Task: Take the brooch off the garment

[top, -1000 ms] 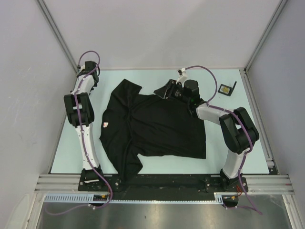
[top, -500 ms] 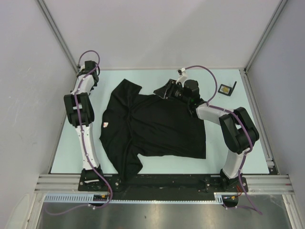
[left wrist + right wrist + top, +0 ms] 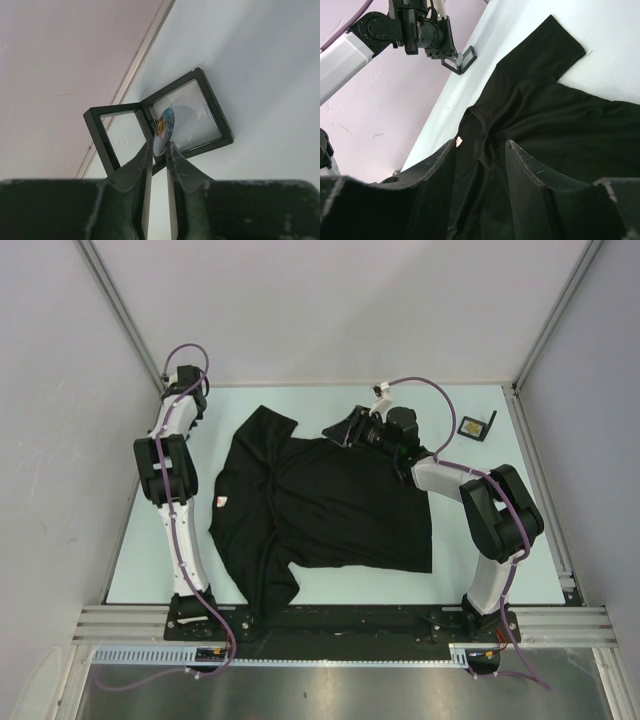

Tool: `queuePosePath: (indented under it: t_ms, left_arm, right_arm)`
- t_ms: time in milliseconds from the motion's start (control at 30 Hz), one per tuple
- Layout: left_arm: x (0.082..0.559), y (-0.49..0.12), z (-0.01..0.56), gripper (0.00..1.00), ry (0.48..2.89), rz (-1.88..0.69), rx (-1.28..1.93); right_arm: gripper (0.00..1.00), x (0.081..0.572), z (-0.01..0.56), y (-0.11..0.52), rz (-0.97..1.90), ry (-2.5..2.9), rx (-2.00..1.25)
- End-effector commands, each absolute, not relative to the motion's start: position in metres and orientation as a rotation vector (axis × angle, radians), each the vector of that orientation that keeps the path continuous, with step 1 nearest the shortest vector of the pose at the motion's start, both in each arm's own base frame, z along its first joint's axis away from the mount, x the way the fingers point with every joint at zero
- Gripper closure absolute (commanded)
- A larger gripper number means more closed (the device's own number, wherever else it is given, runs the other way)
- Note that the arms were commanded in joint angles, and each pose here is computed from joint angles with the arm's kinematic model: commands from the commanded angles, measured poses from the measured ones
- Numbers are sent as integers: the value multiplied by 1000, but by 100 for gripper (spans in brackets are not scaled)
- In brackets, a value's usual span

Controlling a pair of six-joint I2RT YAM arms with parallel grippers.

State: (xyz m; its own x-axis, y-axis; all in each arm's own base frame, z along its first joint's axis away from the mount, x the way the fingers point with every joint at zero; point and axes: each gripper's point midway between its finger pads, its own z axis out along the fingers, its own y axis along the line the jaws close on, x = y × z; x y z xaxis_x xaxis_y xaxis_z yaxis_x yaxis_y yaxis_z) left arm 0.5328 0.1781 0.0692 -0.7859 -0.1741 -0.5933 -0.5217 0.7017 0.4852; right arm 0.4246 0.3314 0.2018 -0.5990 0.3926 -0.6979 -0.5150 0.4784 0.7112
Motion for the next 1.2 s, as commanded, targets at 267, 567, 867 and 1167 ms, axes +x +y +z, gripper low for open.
queuePosePath:
  t_ms: [267, 567, 867, 1167]
  left_arm:
    - [560, 152, 152, 54, 2258, 627, -607]
    - [557, 15, 270, 51, 2142, -60, -443]
    - [415, -189, 351, 49, 2038, -616, 114]
    - [214, -235, 408, 44, 1654, -1105, 406]
  right_arm:
    - [51, 427, 211, 334, 1285, 1772, -118]
    - [51, 428, 210, 331, 1184, 1787, -128]
    - [51, 426, 237, 295, 861, 1811, -108]
    - [45, 315, 284, 181, 385, 1975, 2]
